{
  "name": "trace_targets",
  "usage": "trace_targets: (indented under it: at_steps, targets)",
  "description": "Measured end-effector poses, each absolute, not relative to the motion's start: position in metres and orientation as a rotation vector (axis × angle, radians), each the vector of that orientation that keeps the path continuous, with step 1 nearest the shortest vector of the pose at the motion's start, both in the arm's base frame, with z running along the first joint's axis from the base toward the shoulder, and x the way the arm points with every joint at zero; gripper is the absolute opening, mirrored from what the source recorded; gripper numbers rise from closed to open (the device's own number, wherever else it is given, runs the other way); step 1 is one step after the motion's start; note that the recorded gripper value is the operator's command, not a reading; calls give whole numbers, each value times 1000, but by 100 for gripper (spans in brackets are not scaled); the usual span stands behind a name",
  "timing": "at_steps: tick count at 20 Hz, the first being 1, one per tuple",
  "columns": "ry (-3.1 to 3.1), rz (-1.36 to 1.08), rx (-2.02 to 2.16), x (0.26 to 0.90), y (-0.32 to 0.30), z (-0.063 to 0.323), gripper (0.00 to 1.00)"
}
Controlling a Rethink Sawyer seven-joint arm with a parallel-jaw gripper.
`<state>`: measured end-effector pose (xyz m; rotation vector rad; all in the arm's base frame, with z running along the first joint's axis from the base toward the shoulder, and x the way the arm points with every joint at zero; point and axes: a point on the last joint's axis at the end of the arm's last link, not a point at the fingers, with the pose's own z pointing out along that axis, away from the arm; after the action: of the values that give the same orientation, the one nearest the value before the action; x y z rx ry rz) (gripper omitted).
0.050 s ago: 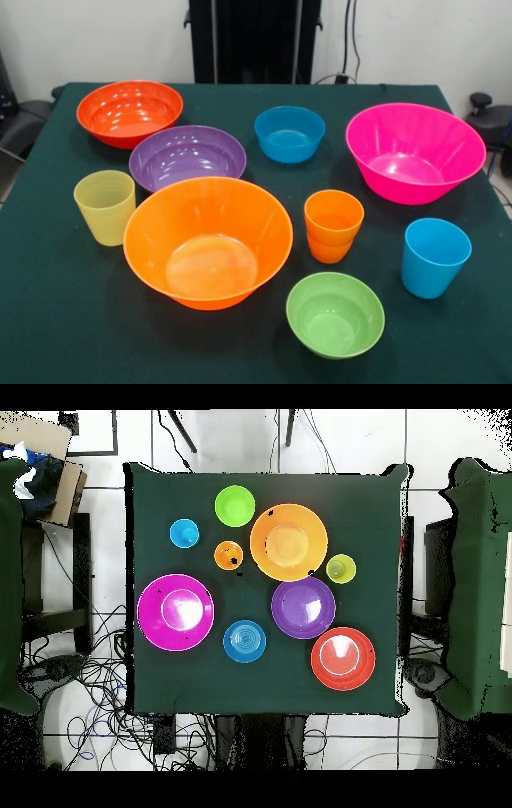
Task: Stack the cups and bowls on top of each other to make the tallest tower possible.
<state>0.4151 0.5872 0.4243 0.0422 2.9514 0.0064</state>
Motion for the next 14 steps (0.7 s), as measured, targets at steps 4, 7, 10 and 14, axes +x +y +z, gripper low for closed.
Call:
trace_targets:
  at_steps: [4,7,10,14]
  targets:
    - [2959,8,53,414,582,425,0]
    - [2968,2,64,414,578,422,0]
    - [2972,0,73,415,575,420,0]
    - [2972,-1,81,419,573,420,0]
